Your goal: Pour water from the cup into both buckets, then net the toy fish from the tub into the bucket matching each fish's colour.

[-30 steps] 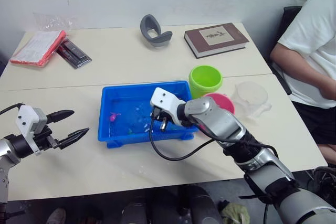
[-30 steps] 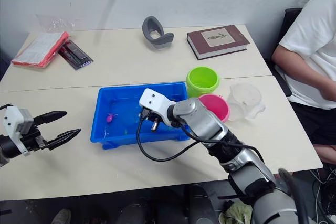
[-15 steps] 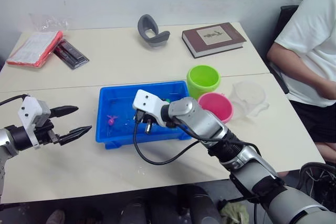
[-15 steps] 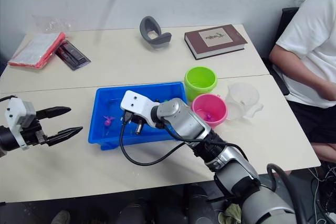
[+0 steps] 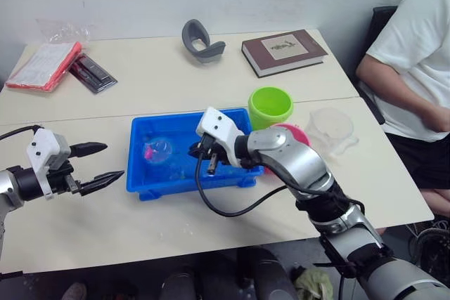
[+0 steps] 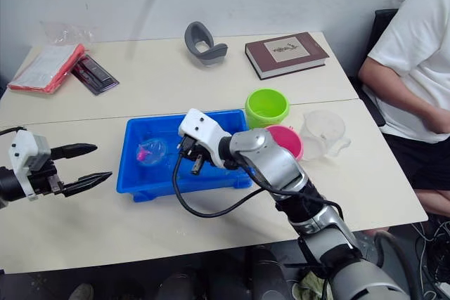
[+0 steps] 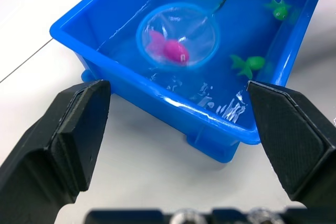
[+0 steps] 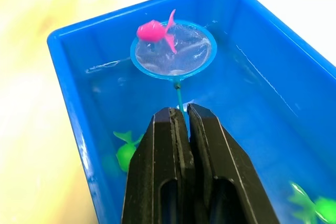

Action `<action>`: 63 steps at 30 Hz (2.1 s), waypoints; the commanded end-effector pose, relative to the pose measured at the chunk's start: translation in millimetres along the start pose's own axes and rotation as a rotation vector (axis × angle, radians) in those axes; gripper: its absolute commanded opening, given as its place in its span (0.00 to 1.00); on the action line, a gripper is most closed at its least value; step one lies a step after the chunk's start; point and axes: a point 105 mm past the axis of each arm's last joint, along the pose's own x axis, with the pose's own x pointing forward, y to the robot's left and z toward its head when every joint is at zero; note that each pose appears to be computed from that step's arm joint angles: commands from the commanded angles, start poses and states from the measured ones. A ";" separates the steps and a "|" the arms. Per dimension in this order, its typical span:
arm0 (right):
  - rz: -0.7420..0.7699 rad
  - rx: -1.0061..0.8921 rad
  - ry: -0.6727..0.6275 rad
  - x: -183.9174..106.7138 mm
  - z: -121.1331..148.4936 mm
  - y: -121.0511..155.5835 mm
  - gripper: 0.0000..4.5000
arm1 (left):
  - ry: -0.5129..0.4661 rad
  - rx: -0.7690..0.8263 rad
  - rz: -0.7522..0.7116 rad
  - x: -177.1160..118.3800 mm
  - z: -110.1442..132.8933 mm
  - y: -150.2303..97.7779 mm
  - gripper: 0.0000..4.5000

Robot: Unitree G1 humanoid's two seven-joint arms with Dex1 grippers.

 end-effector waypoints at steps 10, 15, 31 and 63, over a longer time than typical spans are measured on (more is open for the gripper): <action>-0.099 0.063 -0.133 -72.4 1.0 -19.9 0.00 | -0.160 0.061 -0.020 4.8 33.3 0.6 0.99; -0.131 0.056 -0.158 -103.4 -7.7 -17.9 0.00 | -0.189 0.059 -0.118 19.2 40.3 -11.4 0.99; -0.376 0.006 -0.170 -177.2 -15.1 -13.5 0.00 | -0.336 0.086 -0.450 103.7 73.9 -49.7 0.99; -0.857 -0.685 0.232 -280.6 -105.6 -2.8 0.00 | -0.405 0.070 -0.559 142.8 76.4 -71.9 0.99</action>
